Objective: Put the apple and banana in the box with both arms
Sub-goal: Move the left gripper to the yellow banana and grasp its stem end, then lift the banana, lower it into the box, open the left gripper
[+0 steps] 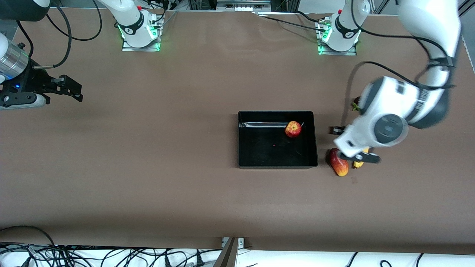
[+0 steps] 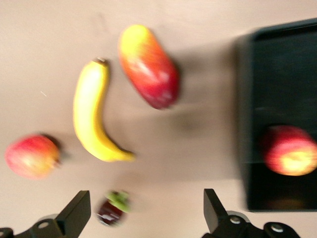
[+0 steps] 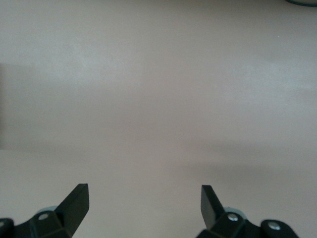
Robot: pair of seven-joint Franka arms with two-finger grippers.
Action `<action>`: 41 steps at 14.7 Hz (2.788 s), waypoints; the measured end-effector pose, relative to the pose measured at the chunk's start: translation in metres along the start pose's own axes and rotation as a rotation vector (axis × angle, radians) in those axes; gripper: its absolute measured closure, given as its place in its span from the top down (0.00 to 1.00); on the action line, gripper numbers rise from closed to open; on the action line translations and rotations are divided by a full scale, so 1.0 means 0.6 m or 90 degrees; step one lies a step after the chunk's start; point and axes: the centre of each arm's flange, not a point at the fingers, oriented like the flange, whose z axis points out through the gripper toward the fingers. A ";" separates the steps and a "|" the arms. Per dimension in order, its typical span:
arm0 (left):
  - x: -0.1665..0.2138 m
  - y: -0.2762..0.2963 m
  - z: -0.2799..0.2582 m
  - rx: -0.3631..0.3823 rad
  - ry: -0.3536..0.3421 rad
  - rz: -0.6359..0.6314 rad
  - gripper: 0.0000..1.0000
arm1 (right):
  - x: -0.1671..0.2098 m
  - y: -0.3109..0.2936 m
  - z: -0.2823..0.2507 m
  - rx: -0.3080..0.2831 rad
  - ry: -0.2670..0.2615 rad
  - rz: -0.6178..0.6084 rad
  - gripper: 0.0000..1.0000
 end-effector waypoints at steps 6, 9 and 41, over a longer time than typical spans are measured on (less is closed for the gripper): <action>0.031 -0.104 0.168 0.021 0.084 0.084 1.00 | 0.000 0.000 0.000 0.000 0.000 0.000 1.00; 0.017 -0.140 0.249 -0.003 0.119 0.119 1.00 | 0.000 0.000 0.000 0.000 0.000 0.000 1.00; 0.015 0.483 0.048 -0.144 0.098 -0.055 0.33 | 0.004 0.004 0.000 0.000 0.008 0.003 1.00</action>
